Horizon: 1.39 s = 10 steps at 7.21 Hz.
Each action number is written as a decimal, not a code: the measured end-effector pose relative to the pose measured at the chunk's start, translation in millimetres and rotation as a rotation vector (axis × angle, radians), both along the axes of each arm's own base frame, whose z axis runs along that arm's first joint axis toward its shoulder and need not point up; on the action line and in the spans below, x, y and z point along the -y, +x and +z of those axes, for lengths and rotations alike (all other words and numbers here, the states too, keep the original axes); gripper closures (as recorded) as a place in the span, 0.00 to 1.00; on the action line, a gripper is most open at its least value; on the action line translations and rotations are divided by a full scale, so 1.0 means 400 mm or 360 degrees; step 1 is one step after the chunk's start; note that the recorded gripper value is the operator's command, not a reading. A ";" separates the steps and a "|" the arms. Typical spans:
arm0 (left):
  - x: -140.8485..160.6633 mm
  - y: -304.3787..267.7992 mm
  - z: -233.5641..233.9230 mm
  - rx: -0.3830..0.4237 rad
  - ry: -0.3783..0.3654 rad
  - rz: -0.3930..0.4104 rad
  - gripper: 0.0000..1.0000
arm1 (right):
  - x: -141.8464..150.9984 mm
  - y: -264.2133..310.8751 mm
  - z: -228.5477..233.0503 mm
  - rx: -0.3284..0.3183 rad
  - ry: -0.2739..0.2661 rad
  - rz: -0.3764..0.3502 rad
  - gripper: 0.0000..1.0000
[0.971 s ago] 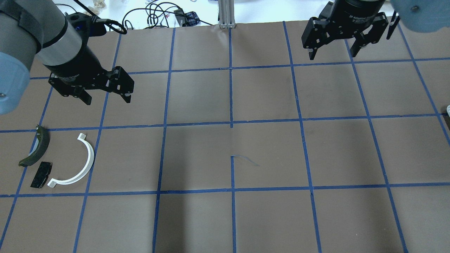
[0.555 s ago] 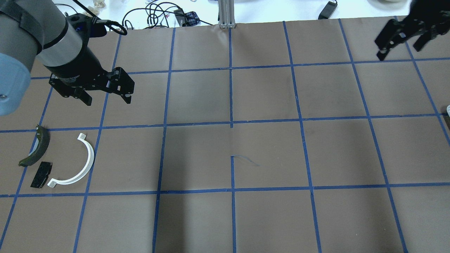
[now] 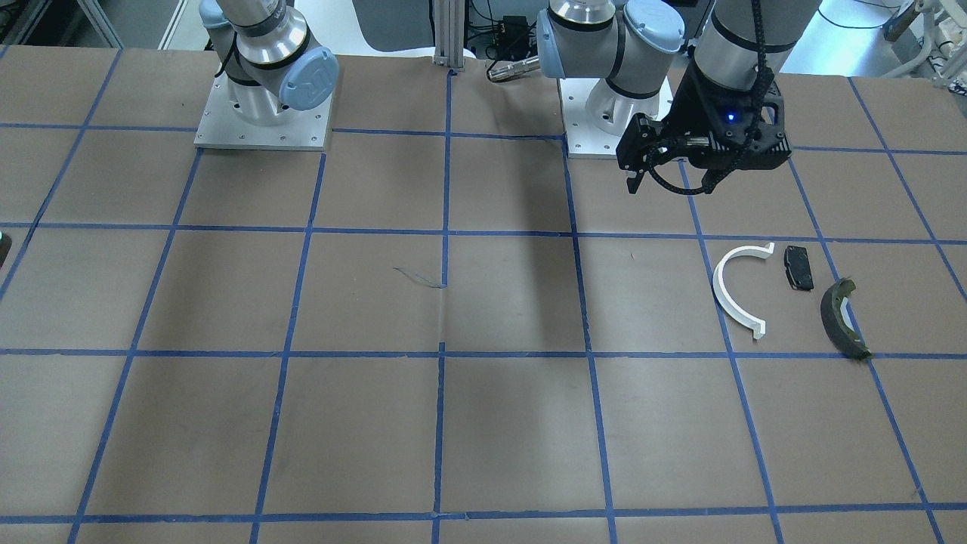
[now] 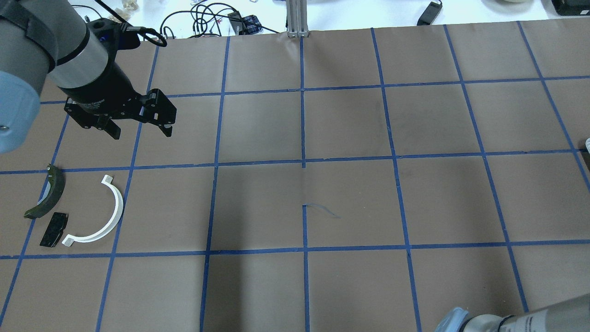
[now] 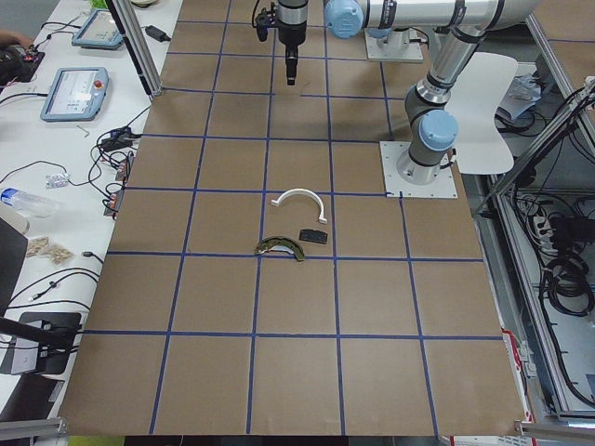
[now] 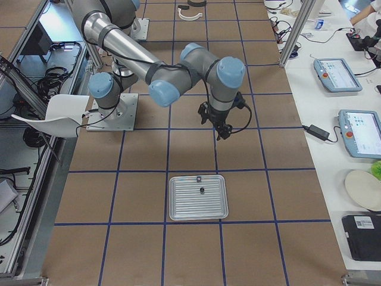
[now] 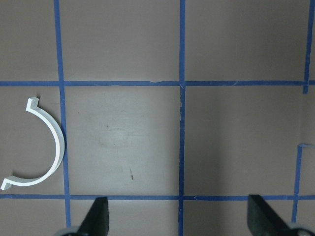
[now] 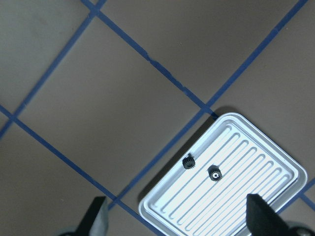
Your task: Place bearing gear from tray to pile
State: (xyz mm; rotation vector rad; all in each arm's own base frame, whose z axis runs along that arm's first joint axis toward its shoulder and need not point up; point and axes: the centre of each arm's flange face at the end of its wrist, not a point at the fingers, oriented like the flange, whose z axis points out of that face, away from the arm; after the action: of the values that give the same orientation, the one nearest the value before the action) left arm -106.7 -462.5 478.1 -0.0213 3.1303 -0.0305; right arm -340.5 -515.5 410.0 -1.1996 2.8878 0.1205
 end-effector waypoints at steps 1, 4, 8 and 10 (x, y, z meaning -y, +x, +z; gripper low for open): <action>0.000 0.000 -0.003 0.0001 0.0004 0.0000 0.00 | -0.007 -0.104 -0.086 0.0027 0.0004 0.0195 0.00; -0.003 0.000 -0.015 -0.0001 0.0017 0.0000 0.00 | 0.020 -0.271 -0.342 0.0023 -0.0039 0.0615 0.00; -0.013 -0.002 -0.026 -0.0001 0.0027 -0.0002 0.00 | -0.027 -0.243 -0.550 0.0054 -0.0060 0.0588 0.05; -0.011 0.000 -0.034 0.0002 0.0015 -0.0003 0.00 | -0.047 -0.251 -0.563 -0.0004 -0.0073 0.0573 0.11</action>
State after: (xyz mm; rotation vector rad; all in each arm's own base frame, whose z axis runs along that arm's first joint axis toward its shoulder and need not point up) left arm -106.8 -458.0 464.5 -0.0186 3.1289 -0.0155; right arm -441.0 -496.8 184.9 -1.7157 2.6567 0.0581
